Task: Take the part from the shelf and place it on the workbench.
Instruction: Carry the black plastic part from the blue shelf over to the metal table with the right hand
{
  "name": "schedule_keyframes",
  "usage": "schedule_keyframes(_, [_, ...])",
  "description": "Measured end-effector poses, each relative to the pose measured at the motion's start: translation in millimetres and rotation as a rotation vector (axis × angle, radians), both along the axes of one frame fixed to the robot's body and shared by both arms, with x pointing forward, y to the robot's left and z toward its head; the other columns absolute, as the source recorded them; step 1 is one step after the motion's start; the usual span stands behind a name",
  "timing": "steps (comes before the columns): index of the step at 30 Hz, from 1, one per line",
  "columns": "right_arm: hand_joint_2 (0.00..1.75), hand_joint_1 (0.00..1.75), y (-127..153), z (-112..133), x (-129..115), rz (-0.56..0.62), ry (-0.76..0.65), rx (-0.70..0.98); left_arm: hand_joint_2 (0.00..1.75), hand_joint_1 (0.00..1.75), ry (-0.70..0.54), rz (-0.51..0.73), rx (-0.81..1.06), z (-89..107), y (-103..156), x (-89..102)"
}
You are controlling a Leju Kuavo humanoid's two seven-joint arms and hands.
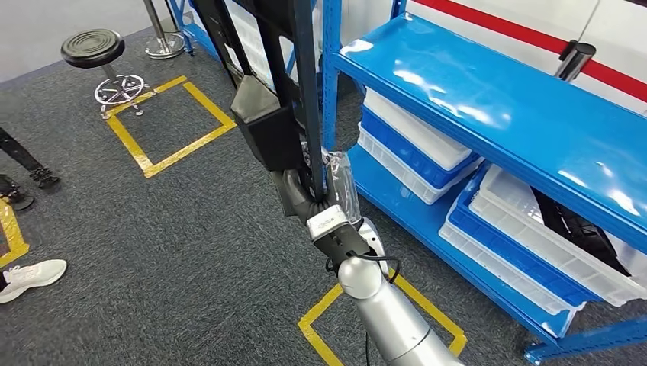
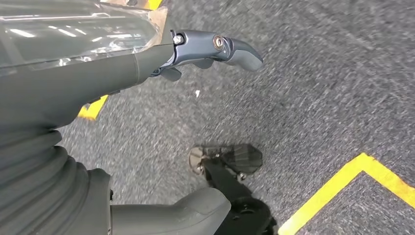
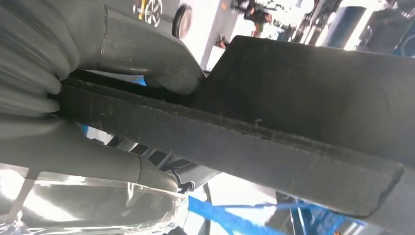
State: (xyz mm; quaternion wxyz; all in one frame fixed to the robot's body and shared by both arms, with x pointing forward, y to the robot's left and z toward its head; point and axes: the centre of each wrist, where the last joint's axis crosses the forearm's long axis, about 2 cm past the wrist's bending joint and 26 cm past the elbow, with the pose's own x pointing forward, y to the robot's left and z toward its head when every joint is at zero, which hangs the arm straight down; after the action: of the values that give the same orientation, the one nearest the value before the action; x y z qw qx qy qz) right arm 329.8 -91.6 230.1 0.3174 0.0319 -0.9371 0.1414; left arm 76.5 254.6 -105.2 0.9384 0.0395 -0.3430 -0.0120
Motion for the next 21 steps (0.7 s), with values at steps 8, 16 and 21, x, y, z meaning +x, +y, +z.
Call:
schedule_keyframes(8, [1.75,1.75,5.1,-4.2,-9.1,0.013,-0.018,0.014,1.75,0.0,0.021,0.011,0.018,-2.4,5.8,-12.1])
schedule_keyframes(16, [1.75,1.75,20.2,-1.3,-12.3,0.101,0.0,0.035,1.75,0.0,0.037,0.083,0.034,-2.9,9.0,-15.3])
schedule_keyframes(21, [1.75,1.75,25.3,8.8,-6.4,0.124,-0.012,0.042,1.75,0.0,0.031,0.099,0.039,-2.7,9.8,-13.7])
